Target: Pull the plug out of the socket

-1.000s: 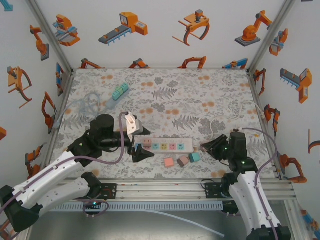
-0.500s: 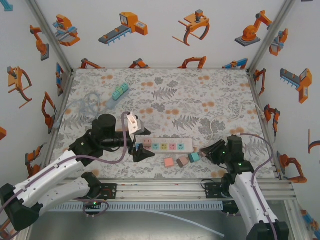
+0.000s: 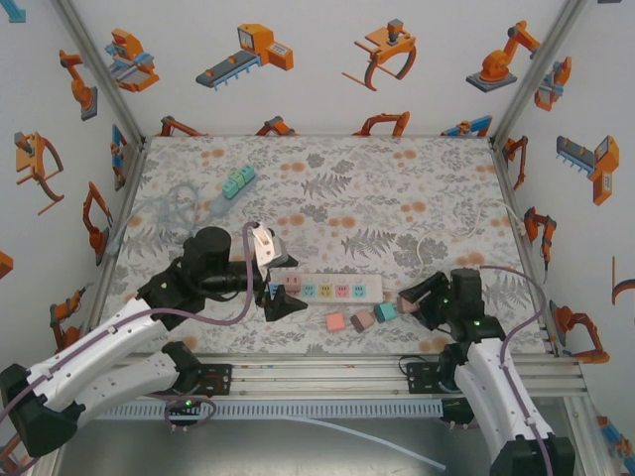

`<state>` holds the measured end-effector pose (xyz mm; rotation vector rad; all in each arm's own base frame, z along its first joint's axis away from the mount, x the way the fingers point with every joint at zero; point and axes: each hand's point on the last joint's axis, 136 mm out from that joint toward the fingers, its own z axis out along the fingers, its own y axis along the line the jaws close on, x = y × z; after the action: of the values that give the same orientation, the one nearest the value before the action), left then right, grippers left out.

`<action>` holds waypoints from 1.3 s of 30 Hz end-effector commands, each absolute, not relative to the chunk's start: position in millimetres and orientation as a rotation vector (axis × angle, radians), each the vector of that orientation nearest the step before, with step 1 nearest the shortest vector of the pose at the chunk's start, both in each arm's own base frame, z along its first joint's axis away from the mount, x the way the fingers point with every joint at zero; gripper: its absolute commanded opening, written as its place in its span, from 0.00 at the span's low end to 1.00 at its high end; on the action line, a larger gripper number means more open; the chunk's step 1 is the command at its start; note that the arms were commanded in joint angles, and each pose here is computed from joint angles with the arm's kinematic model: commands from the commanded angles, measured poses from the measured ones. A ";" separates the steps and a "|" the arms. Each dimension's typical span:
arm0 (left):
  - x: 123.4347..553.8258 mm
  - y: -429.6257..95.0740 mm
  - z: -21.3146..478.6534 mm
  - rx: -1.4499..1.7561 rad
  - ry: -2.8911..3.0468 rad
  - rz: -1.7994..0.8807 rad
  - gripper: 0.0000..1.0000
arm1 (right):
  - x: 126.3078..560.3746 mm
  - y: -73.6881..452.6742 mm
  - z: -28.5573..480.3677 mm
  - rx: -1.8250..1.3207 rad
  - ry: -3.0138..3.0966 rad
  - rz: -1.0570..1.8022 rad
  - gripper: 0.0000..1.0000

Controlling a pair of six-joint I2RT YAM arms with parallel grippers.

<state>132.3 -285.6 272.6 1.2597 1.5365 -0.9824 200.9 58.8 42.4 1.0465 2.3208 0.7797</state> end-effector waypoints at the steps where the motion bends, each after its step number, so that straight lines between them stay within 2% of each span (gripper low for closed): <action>1: 130.7 -283.4 280.3 1.264 1.510 -0.963 0.97 | 188.0 40.0 35.3 1.119 2.359 0.613 0.70; 4: 132.2 -282.2 278.9 1.255 1.516 -0.952 0.97 | 190.3 34.7 44.4 1.105 2.342 0.577 0.80; 10: 135.3 -276.7 278.4 1.221 1.526 -0.921 0.97 | 199.4 24.2 75.5 1.001 2.305 0.494 0.85; 15: 142.7 -269.9 278.2 1.176 1.548 -0.866 0.97 | 220.6 23.2 127.8 0.782 2.222 0.473 0.86; 22: 181.7 -246.9 266.7 0.982 1.692 -0.641 0.97 | 256.0 49.9 218.0 0.386 2.019 0.556 0.84; 27: 199.4 -230.3 264.2 0.863 1.738 -0.547 0.97 | 268.4 90.1 265.7 0.081 1.856 0.609 0.82; 30: 208.5 -221.3 259.5 0.794 1.775 -0.525 0.97 | 264.6 135.6 284.2 -0.244 1.759 0.570 0.81; 39: 247.0 -179.2 228.9 0.393 2.006 -0.603 0.97 | 224.6 274.1 269.8 -1.078 1.464 0.559 0.82</action>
<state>242.3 -187.0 244.4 0.5476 1.9055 -0.5190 235.9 240.5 239.6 -0.8218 1.7404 0.6257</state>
